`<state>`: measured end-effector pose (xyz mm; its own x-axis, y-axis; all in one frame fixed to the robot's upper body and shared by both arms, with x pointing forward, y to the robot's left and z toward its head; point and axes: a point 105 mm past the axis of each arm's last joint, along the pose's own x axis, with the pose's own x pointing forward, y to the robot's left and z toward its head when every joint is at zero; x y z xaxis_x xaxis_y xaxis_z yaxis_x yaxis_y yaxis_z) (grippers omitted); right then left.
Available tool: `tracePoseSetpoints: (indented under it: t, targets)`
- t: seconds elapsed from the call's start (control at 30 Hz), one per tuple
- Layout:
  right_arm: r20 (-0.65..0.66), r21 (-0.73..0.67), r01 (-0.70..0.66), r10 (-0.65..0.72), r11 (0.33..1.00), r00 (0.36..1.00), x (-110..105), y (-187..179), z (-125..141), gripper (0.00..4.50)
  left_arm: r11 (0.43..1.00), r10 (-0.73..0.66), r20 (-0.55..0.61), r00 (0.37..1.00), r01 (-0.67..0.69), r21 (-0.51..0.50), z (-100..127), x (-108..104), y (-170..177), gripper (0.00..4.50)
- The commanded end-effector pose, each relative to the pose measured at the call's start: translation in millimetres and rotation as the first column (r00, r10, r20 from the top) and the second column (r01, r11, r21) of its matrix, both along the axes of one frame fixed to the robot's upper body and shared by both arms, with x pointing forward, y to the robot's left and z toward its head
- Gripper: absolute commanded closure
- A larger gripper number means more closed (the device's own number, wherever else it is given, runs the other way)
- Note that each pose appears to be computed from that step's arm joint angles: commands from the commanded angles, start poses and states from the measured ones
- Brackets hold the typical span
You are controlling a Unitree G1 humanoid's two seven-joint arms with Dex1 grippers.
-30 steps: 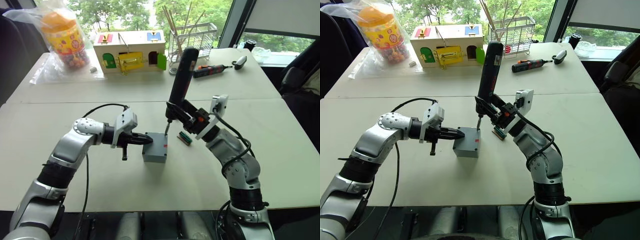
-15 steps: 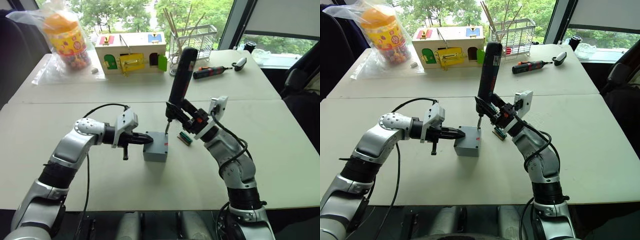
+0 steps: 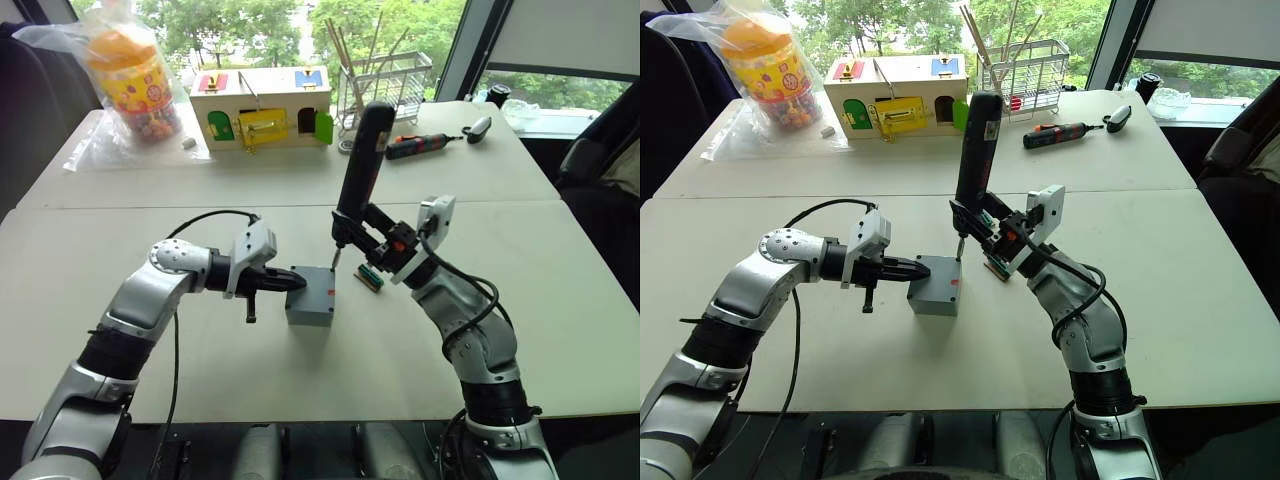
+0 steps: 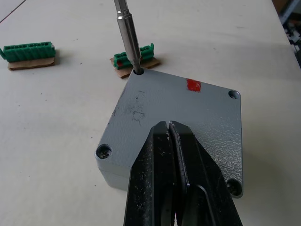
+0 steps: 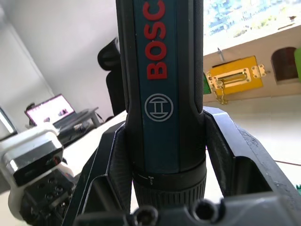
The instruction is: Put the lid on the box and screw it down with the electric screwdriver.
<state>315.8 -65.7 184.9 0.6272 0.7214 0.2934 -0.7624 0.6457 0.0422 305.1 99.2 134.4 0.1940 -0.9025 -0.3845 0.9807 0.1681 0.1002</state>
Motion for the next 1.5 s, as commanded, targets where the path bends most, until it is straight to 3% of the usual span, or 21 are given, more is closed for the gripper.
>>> tracePoseSetpoints:
  t: [0.03,0.13,0.57,1.13,1.27,1.5]
  targets:
    - [-0.058,-0.124,-0.035,0.028,0.992,0.998,-5,10,-34,2.70,0.999,-0.003,-0.027,1.000,0.003,0.035,-12,-3,-1,4.50]
    - [-0.062,-0.212,-0.036,0.024,0.977,0.998,-5,11,-47,2.70,0.999,-0.005,-0.030,1.000,0.006,0.037,-14,-4,-1,4.50]
    - [-0.140,-0.140,-0.019,-0.001,0.990,0.990,-13,9,-62,2.70,0.999,0.001,-0.042,0.999,0.001,0.048,-19,-9,1,4.50]
    - [-0.115,-0.142,-0.005,-0.012,0.990,0.993,-12,7,-54,2.70,0.999,0.000,-0.049,0.999,0.002,0.045,-20,-5,-2,4.50]
    - [-0.071,-0.139,0.019,-0.029,0.990,0.997,-10,1,-39,2.70,1.000,0.009,-0.060,0.998,-0.008,0.020,-21,-4,-2,4.50]
    - [0.099,-0.037,0.005,-0.002,0.999,0.995,-22,-10,56,2.70,1.000,0.015,-0.092,0.996,-0.016,-0.012,-24,-5,-2,4.50]
